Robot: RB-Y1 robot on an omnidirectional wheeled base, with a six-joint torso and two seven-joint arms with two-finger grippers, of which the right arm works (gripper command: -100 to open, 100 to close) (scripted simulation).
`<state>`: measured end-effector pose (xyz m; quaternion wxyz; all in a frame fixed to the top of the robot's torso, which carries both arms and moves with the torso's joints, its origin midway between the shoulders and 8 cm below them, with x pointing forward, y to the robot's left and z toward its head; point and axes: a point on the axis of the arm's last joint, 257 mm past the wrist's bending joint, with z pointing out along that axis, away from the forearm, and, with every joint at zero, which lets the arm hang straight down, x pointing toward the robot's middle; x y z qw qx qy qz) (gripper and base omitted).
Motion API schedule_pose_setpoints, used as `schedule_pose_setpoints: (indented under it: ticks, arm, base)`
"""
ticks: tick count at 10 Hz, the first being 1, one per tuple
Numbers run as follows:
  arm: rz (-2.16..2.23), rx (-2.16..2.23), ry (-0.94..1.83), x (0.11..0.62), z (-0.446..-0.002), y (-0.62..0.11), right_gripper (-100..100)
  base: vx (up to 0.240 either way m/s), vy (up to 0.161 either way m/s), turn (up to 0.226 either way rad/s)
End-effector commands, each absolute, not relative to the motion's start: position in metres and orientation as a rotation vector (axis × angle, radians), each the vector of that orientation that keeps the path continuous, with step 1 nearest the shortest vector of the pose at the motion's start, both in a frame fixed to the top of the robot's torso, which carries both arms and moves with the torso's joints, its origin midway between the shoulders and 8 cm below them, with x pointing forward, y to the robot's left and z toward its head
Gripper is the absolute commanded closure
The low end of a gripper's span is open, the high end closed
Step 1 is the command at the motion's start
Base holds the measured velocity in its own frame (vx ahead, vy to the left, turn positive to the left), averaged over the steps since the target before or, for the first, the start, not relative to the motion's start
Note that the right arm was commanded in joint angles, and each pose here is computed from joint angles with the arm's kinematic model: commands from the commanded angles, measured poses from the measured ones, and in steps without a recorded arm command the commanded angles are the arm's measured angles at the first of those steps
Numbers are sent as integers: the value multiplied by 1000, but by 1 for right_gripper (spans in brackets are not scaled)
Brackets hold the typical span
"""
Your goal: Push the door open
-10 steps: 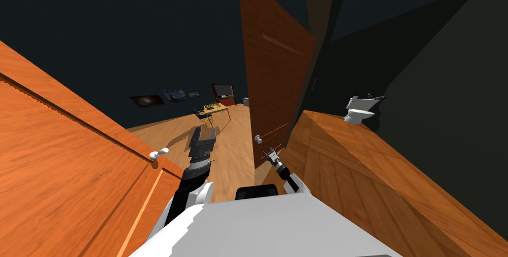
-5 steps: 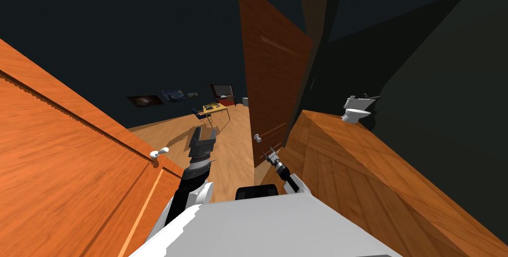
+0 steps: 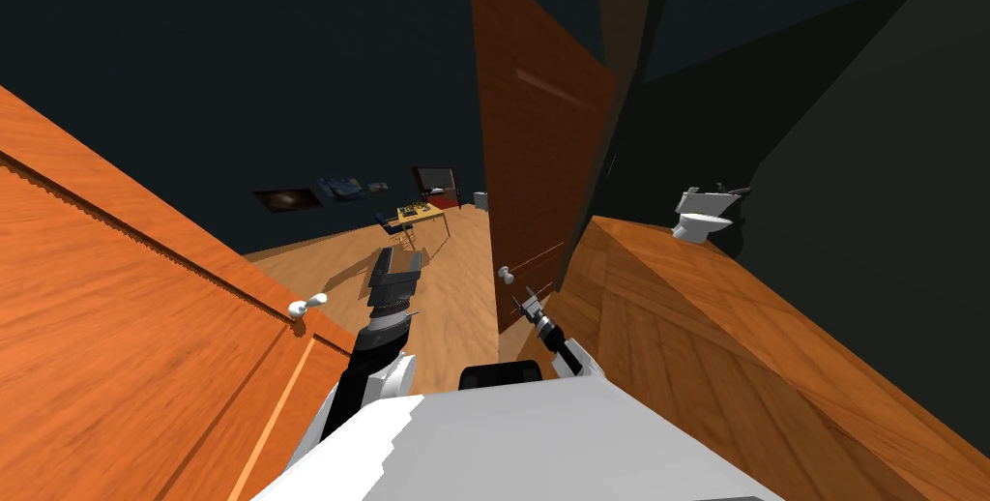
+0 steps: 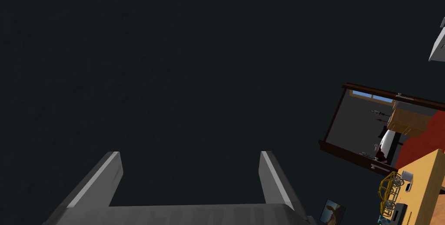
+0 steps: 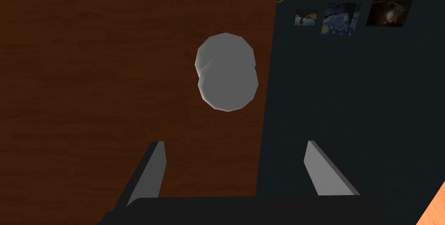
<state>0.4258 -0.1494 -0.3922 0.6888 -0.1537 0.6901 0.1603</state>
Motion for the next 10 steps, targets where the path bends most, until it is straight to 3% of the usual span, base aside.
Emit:
schedule_pose_setpoints:
  ticks: [1,5,6,10]
  arm:
    - [355,-340,1543,428,-392,-149,-100]
    - [350,-335,1543,430,-392,-148,-100]
    - [350,-335,1543,430,-392,-148,100]
    - [350,-335,1543,430,-392,-148,100]
  base:
    - [216,82,29]
    - [182,83,25]
    - [-7,-5,-4]
    - [-19,-11,2]
